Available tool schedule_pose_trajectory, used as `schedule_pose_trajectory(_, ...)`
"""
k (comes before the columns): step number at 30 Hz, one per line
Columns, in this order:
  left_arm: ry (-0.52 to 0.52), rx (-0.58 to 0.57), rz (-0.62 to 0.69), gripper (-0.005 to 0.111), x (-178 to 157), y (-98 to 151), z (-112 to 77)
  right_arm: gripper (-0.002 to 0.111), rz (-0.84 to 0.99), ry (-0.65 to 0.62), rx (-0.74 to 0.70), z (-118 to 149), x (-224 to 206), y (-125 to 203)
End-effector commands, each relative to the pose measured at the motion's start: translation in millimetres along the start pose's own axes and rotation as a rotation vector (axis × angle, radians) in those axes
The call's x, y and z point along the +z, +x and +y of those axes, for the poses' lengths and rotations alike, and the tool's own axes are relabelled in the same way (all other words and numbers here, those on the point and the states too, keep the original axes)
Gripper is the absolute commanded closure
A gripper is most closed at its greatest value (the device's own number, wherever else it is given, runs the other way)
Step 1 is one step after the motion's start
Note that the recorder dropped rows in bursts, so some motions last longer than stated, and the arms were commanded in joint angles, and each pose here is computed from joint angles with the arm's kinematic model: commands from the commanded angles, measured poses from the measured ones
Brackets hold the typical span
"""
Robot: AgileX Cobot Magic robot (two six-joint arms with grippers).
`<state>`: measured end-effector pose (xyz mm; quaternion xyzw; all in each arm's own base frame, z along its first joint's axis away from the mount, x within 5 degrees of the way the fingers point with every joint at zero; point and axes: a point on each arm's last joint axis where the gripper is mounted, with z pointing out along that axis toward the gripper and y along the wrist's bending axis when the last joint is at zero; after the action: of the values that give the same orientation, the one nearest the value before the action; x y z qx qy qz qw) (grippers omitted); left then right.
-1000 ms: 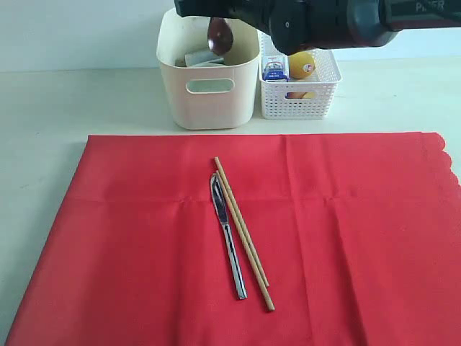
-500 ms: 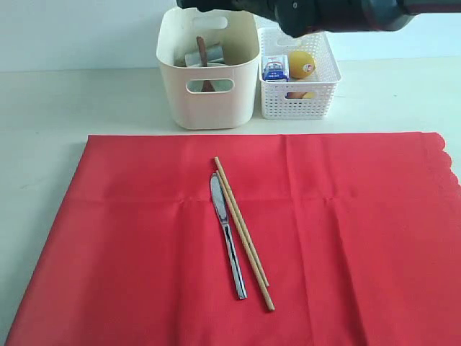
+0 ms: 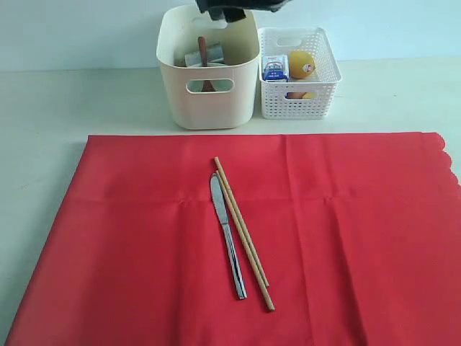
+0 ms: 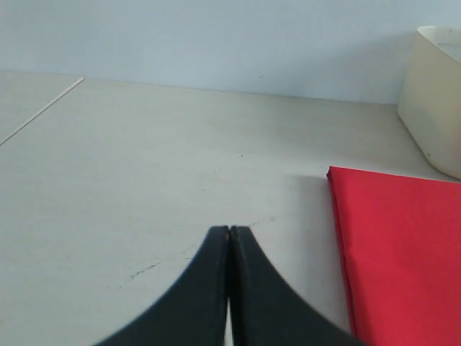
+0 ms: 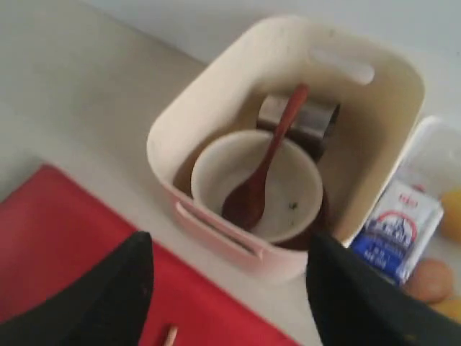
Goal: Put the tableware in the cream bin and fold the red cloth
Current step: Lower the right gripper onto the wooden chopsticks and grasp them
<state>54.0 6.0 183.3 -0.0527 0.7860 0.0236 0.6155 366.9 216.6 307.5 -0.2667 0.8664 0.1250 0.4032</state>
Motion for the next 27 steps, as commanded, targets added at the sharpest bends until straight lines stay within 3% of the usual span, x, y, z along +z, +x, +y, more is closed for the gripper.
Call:
schedule_pose_trajectory(1,-0.003,-0.005,-0.012,0.105,-1,-1,0.2,0.052,0.205,-0.031,0.000,2,-6,19)
schedule_pose_trajectory(12,-0.003,-0.005,-0.012,0.105,-1,-1,0.2,0.053,0.483,-0.129,0.012,35,15,89)
schedule_pose_trajectory(20,-0.003,-0.005,-0.012,0.105,-1,-1,0.2,0.053,0.530,-0.168,-0.053,71,27,129)
schedule_pose_trajectory(27,-0.003,-0.005,-0.012,0.105,-1,-1,0.2,0.053,0.632,-0.168,-0.042,77,49,153)
